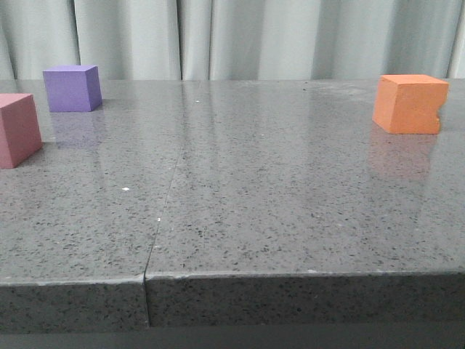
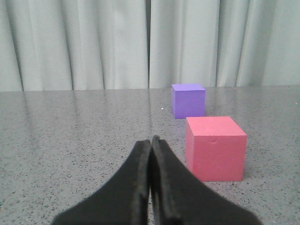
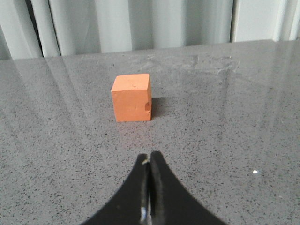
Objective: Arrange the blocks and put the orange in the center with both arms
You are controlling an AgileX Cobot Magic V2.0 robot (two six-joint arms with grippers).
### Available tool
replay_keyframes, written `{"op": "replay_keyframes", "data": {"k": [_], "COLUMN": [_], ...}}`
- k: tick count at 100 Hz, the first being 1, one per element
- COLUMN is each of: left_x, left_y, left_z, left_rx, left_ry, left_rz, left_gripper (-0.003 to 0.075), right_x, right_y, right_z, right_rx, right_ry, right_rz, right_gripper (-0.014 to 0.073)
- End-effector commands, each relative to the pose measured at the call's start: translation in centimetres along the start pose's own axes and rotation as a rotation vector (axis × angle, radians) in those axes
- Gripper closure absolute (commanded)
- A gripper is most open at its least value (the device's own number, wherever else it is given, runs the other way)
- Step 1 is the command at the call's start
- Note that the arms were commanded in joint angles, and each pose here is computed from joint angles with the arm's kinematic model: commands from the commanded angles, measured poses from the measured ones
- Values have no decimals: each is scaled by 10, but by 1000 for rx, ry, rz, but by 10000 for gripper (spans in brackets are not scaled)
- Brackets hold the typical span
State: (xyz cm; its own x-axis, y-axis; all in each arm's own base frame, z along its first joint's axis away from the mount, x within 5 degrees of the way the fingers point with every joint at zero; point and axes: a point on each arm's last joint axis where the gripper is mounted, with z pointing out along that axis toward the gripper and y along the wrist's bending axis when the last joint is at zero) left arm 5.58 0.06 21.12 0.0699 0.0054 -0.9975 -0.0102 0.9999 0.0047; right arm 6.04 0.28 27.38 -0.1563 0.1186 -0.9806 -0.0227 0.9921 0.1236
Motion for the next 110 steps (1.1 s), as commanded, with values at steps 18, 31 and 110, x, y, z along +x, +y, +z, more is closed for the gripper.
{"op": "replay_keyframes", "data": {"k": [18, 31, 110], "left_x": [5, 5, 5], "left_y": [-1, -1, -1], "left_z": [-1, -1, -1], "left_rx": [11, 11, 11], "left_ry": [-68, -68, -68], "left_rz": [-12, -12, -12], "left_gripper": [741, 741, 741], "right_x": [-53, -70, -131], "right_y": [6, 8, 20], "right_z": [19, 35, 181], "right_rx": [12, 20, 27], "right_ry": [67, 146, 629], "right_rz": [-3, -3, 56], "right_gripper": [662, 662, -36]}}
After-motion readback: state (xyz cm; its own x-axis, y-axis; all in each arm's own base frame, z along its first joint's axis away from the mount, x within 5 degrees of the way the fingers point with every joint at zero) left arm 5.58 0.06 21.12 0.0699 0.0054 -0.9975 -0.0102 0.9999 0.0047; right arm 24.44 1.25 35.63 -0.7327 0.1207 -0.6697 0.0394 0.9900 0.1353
